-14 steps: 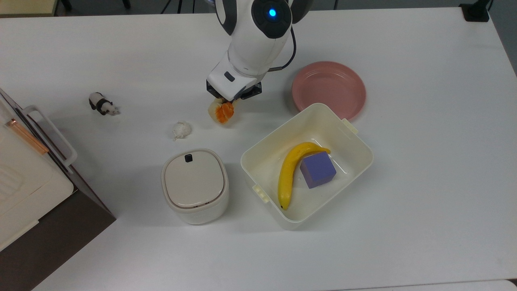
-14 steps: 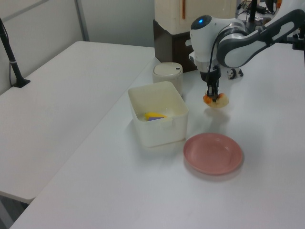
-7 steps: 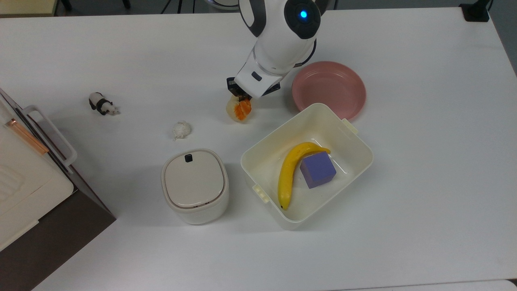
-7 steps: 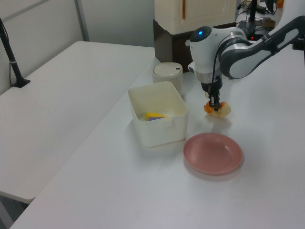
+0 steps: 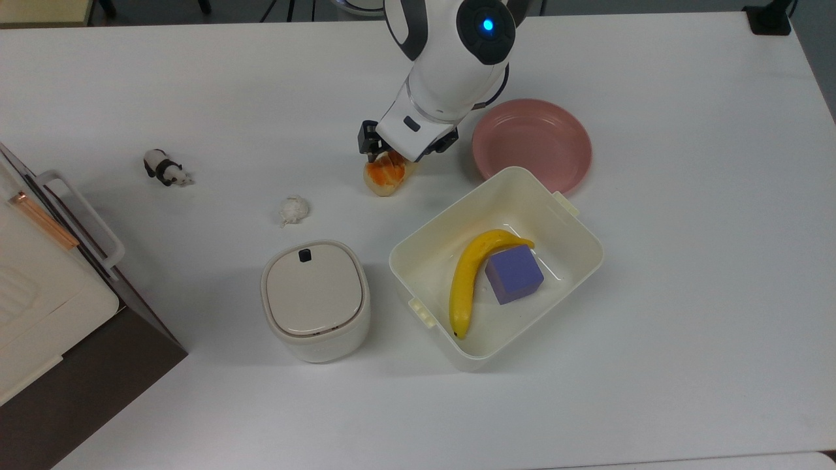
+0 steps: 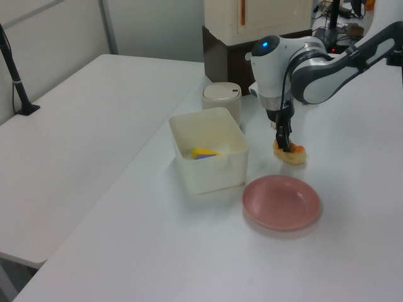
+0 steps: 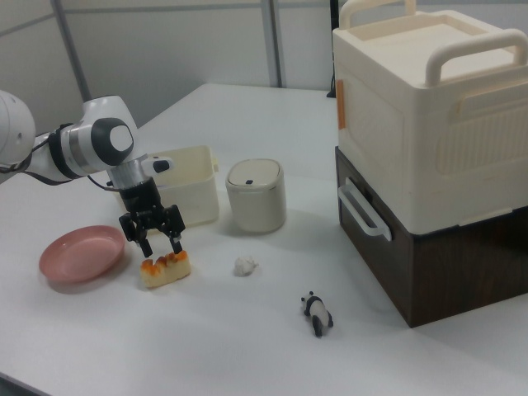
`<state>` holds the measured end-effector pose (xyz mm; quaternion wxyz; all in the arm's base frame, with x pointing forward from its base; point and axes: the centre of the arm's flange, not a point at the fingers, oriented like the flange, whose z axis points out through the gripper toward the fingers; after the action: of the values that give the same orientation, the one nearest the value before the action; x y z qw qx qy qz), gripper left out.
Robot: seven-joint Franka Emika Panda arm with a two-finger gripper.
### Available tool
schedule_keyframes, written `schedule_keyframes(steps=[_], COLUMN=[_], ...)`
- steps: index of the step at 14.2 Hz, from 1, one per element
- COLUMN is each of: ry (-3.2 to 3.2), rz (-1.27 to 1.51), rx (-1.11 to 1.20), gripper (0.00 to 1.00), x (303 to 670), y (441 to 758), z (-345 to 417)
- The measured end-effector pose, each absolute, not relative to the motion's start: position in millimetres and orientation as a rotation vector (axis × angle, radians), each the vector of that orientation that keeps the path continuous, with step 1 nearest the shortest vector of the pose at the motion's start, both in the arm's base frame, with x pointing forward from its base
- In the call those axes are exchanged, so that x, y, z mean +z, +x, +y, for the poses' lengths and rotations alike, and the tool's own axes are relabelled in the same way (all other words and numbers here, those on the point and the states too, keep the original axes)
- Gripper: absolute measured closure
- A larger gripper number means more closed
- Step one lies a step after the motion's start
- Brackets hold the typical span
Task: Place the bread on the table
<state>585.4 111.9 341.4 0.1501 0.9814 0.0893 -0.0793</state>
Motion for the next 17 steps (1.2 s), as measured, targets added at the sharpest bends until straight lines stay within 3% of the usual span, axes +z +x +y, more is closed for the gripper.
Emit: schedule_keyframes(steps=[2, 9, 17], ry=[2.823, 2.997, 3.066], rz=[0.248, -0.048, -0.166], rx=[-0.210, -0.134, 0.042], gripper=[0.00, 0.00, 0.00], x=[348, 492, 564], y=[589, 630, 639], z=[110, 22, -18])
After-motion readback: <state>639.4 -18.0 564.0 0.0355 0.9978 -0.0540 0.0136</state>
